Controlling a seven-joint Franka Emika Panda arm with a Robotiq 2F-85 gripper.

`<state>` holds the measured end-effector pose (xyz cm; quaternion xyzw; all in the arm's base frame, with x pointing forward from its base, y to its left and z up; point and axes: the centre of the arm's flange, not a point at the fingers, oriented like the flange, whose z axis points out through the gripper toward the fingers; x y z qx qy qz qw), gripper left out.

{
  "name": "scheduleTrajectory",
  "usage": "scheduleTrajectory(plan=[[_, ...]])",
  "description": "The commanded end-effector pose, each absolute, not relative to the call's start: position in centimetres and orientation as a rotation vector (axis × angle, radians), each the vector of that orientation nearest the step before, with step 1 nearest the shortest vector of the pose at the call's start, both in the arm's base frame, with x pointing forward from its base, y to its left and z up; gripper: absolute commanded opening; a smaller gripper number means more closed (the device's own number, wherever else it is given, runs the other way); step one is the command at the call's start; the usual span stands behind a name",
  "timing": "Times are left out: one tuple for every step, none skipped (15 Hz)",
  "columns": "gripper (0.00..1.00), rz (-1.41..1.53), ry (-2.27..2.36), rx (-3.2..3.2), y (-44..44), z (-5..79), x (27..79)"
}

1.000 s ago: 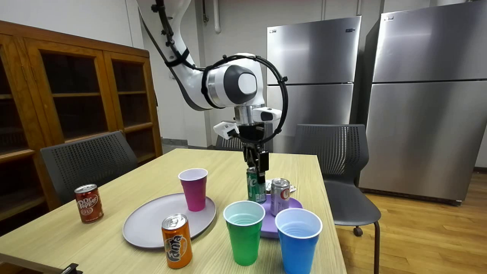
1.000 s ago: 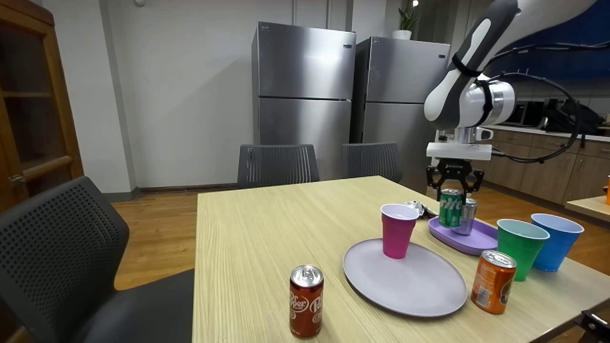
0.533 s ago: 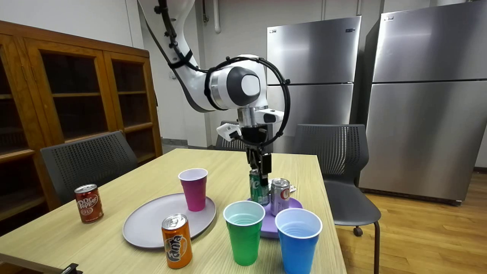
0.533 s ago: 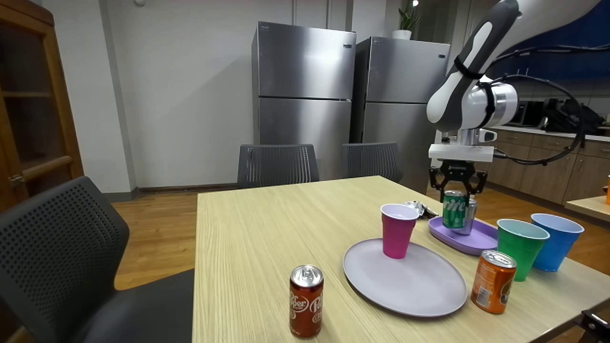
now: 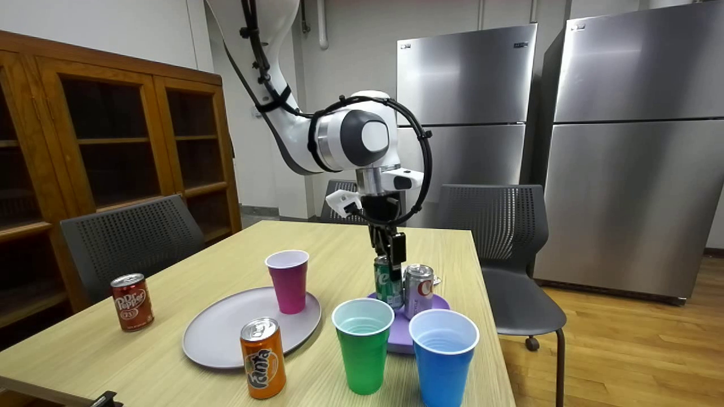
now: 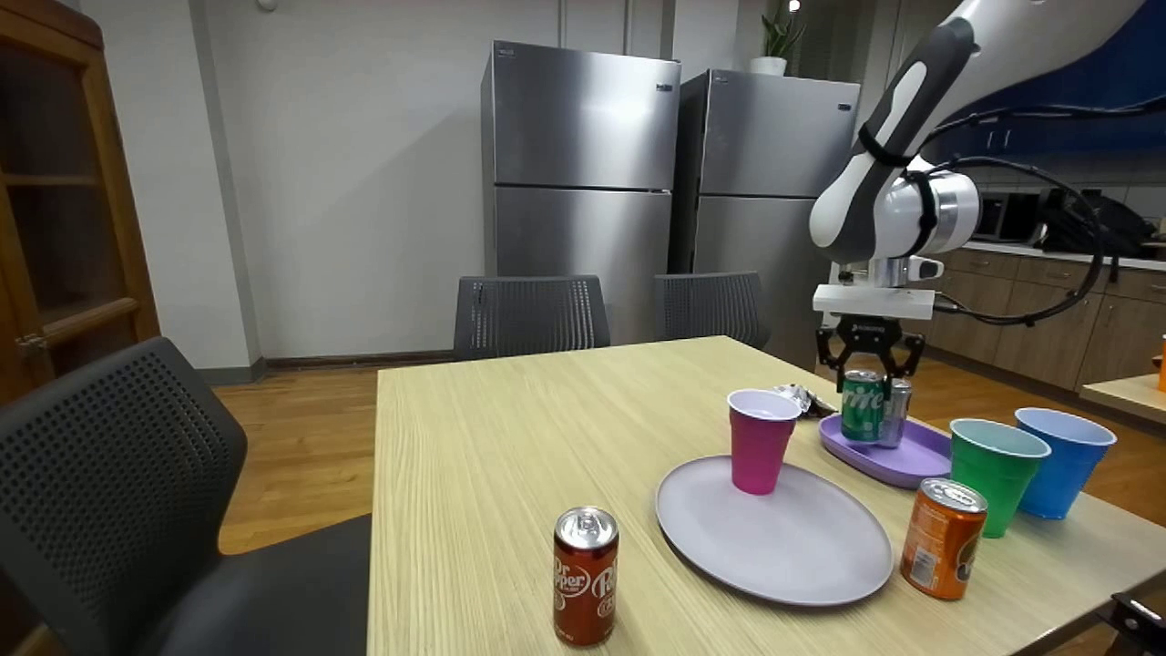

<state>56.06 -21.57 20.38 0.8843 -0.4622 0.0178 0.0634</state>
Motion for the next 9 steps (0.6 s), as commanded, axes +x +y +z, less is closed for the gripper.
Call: scheduleTrajectory(plan=[[0.38, 0.087, -1.448, 2.657, -21.80, 20.31, 57.48], [0.38, 0.088, -1.453, 2.653, -21.79, 20.18, 57.59], [0.38, 0.088, -1.460, 2.648, -21.80, 20.07, 57.65], [0.38, 0.088, -1.468, 2.644, -21.84, 20.00, 57.68], [0.38, 0.088, -1.474, 2.640, -21.86, 19.92, 57.71], [0.38, 0.088, -1.478, 2.636, -21.83, 19.85, 57.73], [0.38, 0.086, -1.480, 2.635, -21.77, 19.74, 57.78], [0.38, 0.085, -1.482, 2.634, -21.71, 19.65, 57.82], [0.38, 0.087, -1.485, 2.633, -21.68, 19.60, 57.86]])
